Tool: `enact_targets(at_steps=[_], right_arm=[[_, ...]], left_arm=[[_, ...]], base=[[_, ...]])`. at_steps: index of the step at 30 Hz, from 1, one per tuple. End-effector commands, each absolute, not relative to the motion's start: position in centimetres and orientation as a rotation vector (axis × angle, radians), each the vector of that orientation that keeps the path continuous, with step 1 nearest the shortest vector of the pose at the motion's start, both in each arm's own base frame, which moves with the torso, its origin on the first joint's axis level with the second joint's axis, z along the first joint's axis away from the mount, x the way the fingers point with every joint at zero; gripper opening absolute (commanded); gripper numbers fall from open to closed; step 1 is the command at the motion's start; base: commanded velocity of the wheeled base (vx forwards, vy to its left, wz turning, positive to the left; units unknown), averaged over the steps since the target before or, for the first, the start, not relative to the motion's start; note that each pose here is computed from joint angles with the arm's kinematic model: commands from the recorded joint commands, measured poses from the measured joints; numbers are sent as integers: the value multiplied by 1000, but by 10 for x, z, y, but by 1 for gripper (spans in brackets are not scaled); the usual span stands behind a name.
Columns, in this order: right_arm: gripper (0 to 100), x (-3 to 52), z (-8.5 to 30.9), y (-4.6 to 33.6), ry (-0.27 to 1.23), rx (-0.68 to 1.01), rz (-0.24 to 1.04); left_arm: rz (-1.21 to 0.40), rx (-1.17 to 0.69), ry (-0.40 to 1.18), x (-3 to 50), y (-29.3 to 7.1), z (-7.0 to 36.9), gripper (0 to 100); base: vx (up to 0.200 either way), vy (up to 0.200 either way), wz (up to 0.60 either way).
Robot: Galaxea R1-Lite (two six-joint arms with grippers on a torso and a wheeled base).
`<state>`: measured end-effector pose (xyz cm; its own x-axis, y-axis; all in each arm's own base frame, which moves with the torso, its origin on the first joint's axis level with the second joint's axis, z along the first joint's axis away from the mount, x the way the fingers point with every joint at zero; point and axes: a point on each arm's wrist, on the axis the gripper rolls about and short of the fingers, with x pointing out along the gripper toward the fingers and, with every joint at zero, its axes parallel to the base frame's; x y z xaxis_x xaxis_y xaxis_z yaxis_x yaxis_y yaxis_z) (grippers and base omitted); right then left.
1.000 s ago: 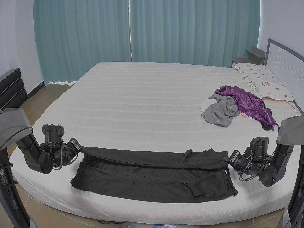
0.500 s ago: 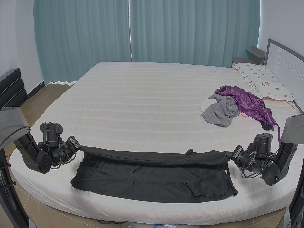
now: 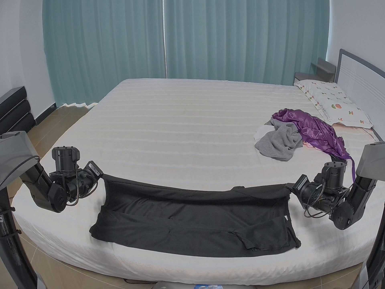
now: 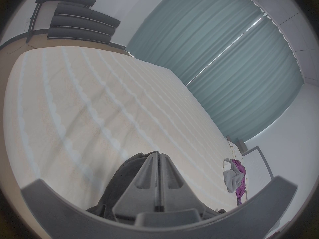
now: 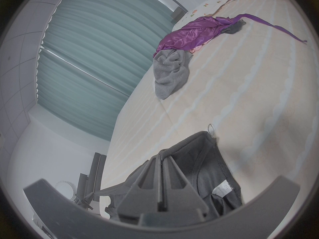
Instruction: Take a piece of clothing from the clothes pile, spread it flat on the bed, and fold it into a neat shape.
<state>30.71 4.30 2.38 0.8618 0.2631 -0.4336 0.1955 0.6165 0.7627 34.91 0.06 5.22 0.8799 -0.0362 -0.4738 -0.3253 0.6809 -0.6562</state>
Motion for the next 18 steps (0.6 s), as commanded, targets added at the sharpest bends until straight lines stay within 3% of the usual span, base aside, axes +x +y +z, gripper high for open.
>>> enact_targets(at_steps=[1,18], right_arm=[[0,301,20,42,573,918,30],[0,274,-8,42,727,869,-29]], left_arm=[[178,-817,496,346,1,49,0],[222,-789,645,308,2,24,0]], base=[[0,0,0],[0,0,0]])
